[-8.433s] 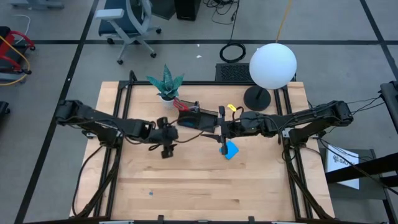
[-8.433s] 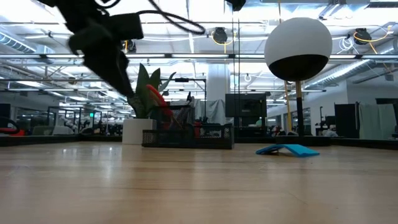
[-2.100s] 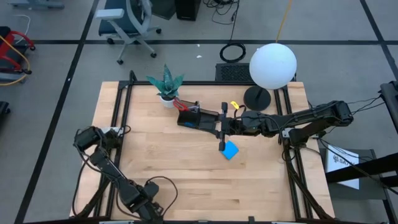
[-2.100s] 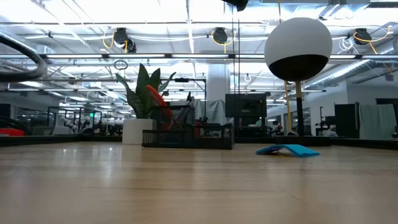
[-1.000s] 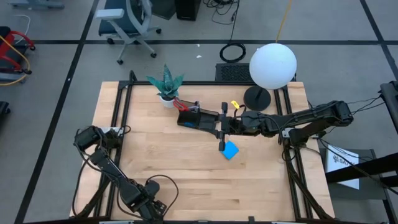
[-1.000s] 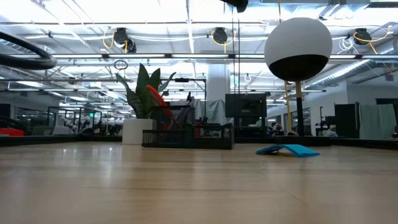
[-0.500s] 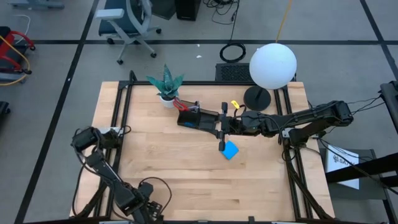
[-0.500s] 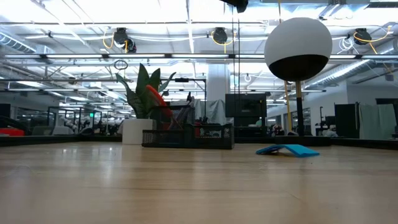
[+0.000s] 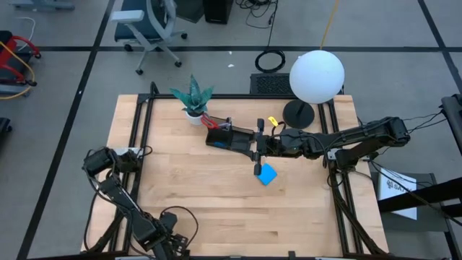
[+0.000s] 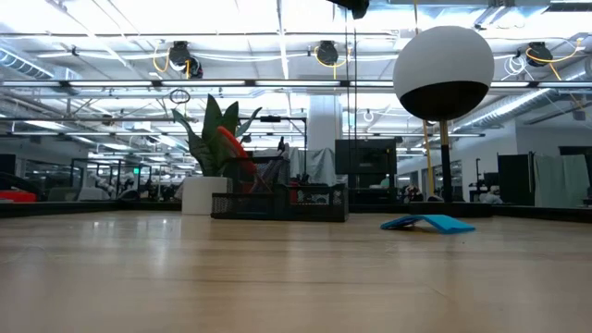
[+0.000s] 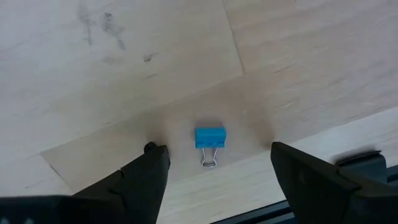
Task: Pick and place office supplies into organizer
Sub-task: Put the blue paper clip into the black desk organizer
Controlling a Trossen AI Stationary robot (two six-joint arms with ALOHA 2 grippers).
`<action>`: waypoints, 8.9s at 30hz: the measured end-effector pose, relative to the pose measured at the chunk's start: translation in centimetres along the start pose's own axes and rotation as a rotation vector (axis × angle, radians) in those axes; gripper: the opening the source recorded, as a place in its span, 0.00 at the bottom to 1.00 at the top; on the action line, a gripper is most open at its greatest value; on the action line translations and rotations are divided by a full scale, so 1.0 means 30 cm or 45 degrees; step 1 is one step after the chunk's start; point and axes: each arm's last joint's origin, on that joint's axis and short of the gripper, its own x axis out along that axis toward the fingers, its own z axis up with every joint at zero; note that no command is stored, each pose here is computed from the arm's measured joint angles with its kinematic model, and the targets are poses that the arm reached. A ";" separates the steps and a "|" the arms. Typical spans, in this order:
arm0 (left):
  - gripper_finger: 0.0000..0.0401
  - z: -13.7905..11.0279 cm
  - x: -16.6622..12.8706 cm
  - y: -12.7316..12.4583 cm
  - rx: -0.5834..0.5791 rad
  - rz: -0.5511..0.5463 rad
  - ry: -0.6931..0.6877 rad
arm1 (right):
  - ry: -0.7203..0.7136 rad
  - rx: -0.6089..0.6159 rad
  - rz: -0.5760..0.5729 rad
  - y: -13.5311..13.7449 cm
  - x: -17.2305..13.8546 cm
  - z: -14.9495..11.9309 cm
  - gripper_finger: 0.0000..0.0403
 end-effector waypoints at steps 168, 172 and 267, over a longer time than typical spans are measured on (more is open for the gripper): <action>0.15 0.111 -0.042 -0.056 0.328 -0.107 -0.241 | 0.000 0.000 0.000 0.000 0.000 0.000 0.25; 0.15 0.137 -0.046 -0.072 0.371 -0.118 -0.284 | 0.000 0.010 0.000 0.000 0.000 0.000 0.25; 0.14 1.037 -0.372 -0.040 0.838 -0.043 -1.061 | -0.205 0.119 0.309 0.238 -0.101 0.088 0.25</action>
